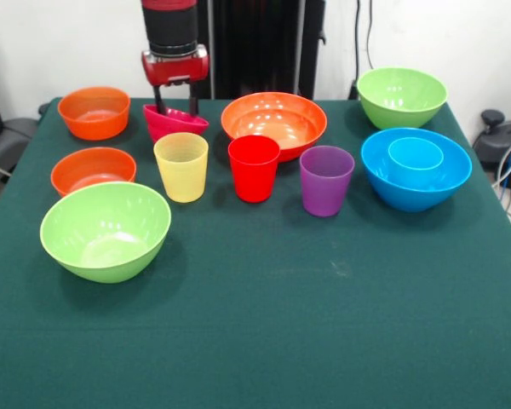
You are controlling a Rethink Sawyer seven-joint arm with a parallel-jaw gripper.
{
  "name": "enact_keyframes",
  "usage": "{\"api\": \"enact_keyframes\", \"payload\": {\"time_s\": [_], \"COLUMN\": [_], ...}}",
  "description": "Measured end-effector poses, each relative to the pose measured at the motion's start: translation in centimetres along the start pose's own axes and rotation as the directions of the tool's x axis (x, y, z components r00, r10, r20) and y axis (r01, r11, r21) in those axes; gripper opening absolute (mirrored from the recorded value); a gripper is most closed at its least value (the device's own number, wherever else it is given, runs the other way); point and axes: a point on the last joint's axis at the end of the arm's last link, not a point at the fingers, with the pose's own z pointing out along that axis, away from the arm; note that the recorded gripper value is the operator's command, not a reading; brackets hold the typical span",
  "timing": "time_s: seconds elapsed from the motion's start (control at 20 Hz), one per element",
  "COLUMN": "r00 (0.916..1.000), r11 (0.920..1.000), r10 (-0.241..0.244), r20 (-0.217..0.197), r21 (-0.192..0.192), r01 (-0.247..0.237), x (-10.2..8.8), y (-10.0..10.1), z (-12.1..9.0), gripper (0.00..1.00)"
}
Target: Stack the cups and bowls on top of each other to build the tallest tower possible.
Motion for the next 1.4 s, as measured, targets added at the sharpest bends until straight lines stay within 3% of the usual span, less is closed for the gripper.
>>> {"api": "enact_keyframes", "payload": {"time_s": [0.4, 0.85, 1.4], "r00": [0.9999, 0.997, 0.9972], "r11": [0.9998, 0.9968, 0.9969], "r10": [0.012, 0.066, 0.058], "r20": [0.01, -0.04, -0.048], "r21": [-0.017, -0.043, -0.05], "r01": [-0.011, -0.068, -0.06], "x": [-0.8, -1.5, -1.6], "y": [0.5, 1.8, 2.3], "z": [0.1, -0.9, -1.0], "gripper": [1.0, 1.0, 1.0]}}
